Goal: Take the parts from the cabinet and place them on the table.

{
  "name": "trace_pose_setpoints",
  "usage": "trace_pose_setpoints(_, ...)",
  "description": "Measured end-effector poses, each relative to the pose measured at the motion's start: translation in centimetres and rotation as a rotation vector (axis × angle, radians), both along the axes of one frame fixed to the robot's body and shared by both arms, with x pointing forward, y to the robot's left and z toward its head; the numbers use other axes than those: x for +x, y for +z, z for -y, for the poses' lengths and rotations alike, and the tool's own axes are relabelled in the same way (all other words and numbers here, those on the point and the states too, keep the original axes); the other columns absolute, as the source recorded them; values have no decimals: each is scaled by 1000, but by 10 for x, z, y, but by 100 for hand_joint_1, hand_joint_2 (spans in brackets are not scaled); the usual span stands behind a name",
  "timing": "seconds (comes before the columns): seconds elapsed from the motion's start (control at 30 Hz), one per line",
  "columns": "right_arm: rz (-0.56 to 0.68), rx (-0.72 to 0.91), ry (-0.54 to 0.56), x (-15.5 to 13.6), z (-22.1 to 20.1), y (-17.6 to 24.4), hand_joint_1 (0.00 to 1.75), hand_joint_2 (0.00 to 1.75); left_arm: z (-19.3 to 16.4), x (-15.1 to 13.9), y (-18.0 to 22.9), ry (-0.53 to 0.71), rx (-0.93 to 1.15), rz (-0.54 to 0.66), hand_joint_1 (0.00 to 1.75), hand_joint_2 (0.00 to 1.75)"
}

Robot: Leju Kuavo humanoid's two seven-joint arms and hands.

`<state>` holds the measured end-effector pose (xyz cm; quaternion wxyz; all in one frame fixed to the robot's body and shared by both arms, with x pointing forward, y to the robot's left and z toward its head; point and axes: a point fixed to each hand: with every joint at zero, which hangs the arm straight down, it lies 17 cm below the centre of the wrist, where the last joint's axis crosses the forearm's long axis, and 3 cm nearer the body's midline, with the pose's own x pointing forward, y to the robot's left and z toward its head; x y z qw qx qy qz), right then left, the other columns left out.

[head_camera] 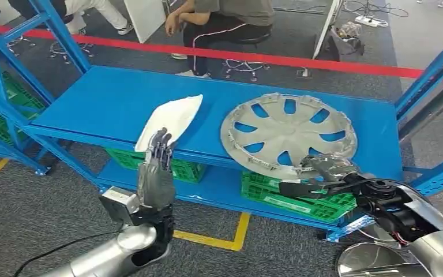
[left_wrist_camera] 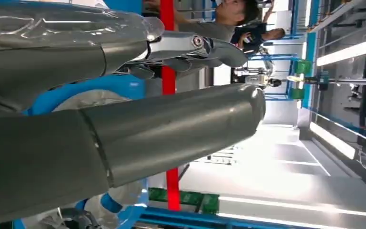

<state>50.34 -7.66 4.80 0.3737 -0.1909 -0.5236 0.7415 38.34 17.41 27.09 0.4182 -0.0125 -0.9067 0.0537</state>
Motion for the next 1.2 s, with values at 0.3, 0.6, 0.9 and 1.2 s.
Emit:
trace_pose_setpoints(0.3, 1, -1, -7, 2, 2, -1, 175, 175, -4, 2, 1, 11, -11, -4, 0, 0)
trace_pose_setpoints(0.6, 6, -8, -25, 5, 7, -2, 175, 175, -5, 3, 0, 10, -17, -8, 0, 0)
trace_pose_setpoints(0.9, 7, 29, -55, 8, 9, 0, 175, 175, -6, 4, 1, 8, -22, -6, 0, 0)
trace_pose_setpoints(1.2, -17, 235, -114, 11, -6, 29, 175, 175, -10, 4, 0, 29, -18, -8, 0, 0)
